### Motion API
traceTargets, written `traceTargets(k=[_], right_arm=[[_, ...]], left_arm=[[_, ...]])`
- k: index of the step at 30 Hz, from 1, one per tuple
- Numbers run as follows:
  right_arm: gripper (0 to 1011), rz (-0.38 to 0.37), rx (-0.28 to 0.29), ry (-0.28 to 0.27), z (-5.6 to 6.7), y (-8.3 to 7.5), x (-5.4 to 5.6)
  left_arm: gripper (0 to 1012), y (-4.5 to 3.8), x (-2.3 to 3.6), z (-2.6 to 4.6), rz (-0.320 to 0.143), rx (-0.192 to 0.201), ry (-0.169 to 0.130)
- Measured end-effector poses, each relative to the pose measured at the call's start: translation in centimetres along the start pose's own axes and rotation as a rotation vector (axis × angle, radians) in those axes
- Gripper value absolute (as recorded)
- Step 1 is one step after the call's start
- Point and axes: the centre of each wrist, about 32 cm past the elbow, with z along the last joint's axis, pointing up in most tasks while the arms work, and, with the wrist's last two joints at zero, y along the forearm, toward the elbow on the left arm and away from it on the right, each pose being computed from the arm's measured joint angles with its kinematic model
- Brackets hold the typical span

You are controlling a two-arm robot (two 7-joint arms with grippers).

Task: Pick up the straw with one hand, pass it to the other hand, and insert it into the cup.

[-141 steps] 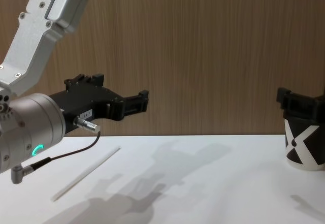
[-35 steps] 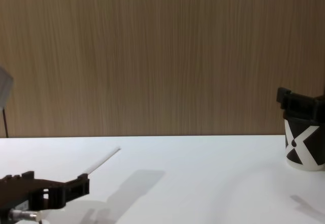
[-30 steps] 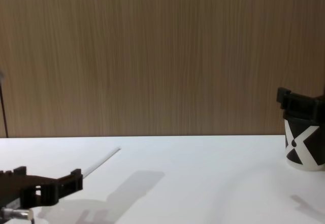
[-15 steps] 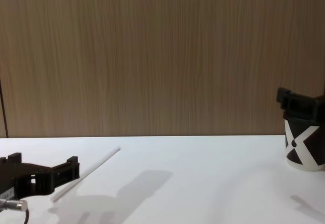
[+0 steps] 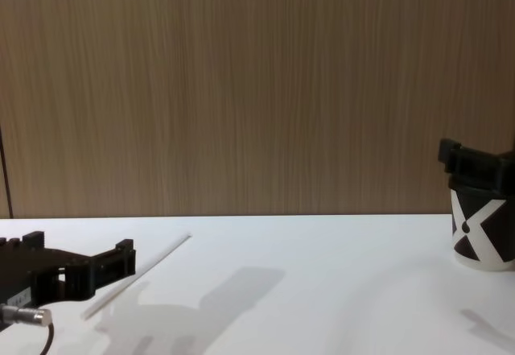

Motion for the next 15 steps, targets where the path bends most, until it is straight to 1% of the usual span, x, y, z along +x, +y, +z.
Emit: traceTargets(k=[10,15], right_arm=[[1001,0.0,0.0,0.0,0.0,0.0,0.0],[1001,0.0,0.0,0.0,0.0,0.0,0.0]], left_arm=[[1003,-0.02,-0.05,0.11,-0.005,-0.002,-0.004],[1003,-0.13,-0.18,0.22,-0.004,-0.001,0.005]])
